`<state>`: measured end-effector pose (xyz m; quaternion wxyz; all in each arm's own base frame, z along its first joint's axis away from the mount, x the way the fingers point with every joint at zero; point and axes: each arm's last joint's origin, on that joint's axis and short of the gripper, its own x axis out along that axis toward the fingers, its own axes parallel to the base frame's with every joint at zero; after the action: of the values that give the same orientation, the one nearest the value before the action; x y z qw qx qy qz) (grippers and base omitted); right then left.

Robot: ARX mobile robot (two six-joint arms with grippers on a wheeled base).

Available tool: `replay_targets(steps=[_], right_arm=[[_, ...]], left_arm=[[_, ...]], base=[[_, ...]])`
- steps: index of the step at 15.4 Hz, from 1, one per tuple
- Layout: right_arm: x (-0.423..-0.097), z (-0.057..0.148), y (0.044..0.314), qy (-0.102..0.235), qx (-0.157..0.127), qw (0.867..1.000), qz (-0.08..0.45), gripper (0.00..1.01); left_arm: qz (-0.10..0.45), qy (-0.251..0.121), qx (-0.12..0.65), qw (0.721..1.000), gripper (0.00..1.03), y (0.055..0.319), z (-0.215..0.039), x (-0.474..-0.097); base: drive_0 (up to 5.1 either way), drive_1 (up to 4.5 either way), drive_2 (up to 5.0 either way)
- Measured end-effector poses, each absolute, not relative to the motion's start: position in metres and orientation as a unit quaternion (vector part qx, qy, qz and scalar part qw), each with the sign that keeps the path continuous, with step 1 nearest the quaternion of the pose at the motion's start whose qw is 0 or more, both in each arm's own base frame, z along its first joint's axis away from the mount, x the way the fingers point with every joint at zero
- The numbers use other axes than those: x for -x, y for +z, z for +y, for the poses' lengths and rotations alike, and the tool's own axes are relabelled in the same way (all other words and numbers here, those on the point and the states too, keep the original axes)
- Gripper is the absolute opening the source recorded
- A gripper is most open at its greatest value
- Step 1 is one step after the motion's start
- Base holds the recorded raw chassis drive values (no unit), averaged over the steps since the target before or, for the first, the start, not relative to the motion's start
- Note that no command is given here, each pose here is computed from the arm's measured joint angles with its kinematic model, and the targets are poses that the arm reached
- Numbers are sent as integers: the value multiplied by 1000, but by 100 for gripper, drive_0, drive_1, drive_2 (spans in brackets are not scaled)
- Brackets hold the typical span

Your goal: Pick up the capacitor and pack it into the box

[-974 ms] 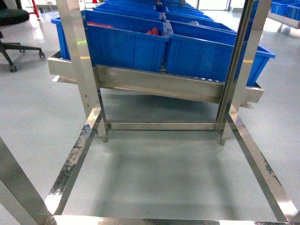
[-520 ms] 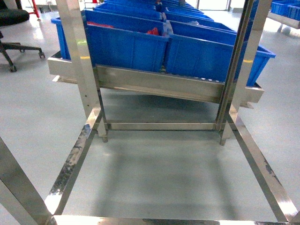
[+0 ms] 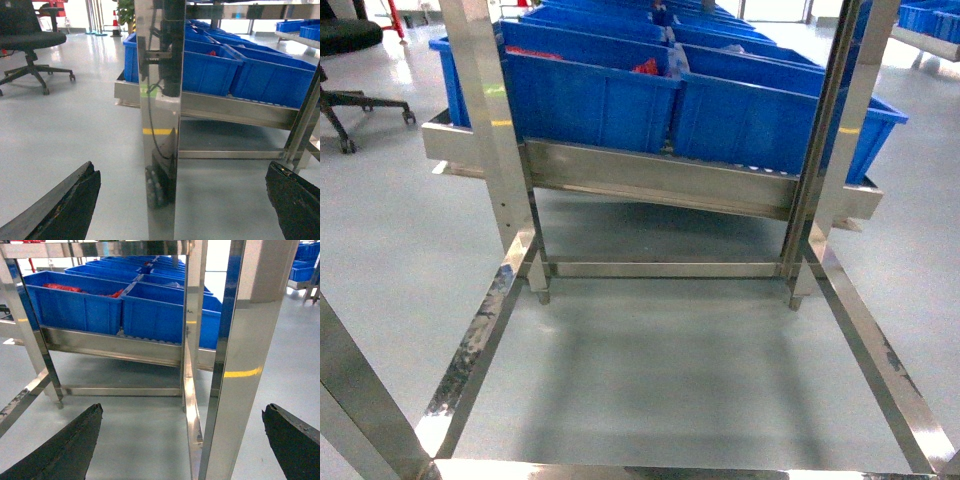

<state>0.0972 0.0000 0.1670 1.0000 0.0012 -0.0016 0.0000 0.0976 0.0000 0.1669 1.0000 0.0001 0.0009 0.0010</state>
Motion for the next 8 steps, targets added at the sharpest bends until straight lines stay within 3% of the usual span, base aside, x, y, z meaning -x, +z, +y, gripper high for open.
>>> replay_targets(steps=[8], right_arm=[[-97, 0, 167, 0, -1, 1000, -2, 98]], left_arm=[[1, 1, 0, 1000, 98, 167, 0, -98]], base=[[0, 0, 0]])
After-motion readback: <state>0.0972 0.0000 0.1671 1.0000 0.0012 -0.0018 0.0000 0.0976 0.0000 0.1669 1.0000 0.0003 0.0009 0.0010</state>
